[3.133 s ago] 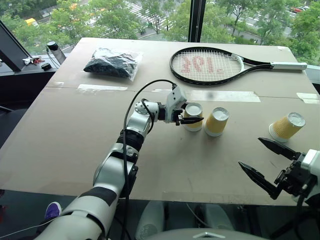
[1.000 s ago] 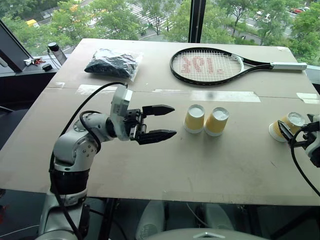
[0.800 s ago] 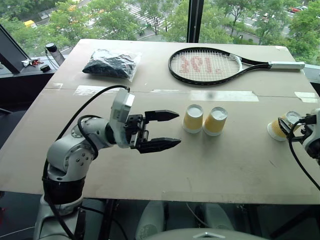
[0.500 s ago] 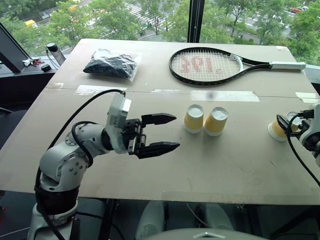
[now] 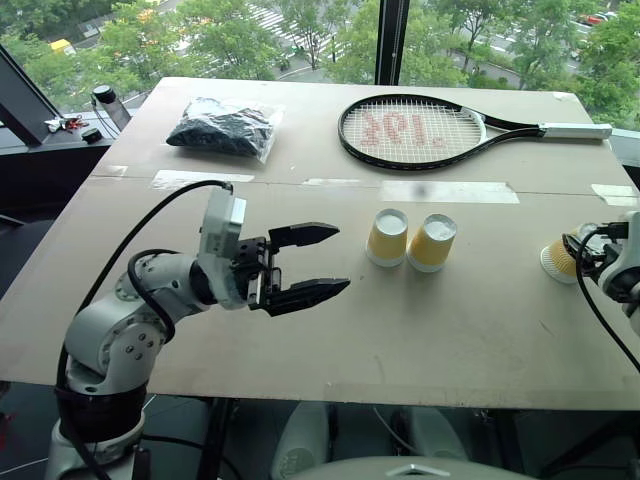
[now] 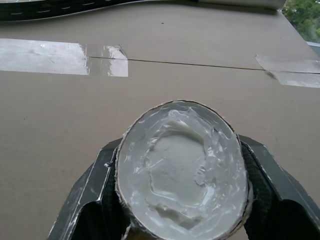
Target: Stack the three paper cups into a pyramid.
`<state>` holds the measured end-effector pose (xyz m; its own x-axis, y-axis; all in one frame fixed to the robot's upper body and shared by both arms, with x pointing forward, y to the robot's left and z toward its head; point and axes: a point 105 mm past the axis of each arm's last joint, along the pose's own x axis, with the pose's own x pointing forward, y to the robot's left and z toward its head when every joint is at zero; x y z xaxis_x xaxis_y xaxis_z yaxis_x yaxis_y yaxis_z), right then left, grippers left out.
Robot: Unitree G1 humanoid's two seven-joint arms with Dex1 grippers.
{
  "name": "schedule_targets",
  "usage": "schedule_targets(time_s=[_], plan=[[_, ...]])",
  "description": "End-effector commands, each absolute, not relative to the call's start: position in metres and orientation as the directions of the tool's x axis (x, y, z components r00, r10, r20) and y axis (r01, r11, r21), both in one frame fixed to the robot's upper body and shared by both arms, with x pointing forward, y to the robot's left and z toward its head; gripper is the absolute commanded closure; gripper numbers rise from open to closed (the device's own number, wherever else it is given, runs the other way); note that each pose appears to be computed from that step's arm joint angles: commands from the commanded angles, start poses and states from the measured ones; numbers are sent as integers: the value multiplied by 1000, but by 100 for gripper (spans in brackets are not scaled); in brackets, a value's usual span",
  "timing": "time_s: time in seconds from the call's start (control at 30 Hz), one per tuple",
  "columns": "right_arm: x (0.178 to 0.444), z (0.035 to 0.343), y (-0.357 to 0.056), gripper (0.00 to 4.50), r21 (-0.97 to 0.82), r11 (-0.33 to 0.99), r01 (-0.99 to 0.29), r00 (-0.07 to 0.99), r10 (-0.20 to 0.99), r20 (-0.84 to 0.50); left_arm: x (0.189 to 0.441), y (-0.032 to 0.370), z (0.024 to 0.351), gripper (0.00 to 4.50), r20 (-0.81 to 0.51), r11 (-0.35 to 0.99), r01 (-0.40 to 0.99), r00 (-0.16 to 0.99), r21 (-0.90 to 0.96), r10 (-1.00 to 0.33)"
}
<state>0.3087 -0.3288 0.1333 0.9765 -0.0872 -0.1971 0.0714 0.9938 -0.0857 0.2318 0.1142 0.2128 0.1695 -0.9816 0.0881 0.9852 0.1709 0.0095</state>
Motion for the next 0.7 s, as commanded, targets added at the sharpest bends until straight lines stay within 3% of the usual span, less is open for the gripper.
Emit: schedule_targets(time_s=[0.03,0.1,0.17,0.33,0.53,0.7], plan=[[304,162,-321,236,-131,991,13,994,-27,-105,231,114,220,0,100,177,983,171,52,-980],[304,171,-306,236,-124,990,-60,995,50,-81,232,116,218,0,97,189,981,184,46,-978],[304,192,-270,236,-113,968,-226,974,225,-28,234,121,214,0,100,218,976,215,24,-972],[300,237,-186,236,-159,802,-576,811,584,11,240,134,202,0,87,303,953,301,13,-950],[309,266,-136,236,-247,631,-736,663,745,-74,247,161,206,0,195,470,880,451,65,-871],[321,278,-109,236,-273,543,-794,591,796,-134,229,181,194,0,188,431,902,423,5,-886]])
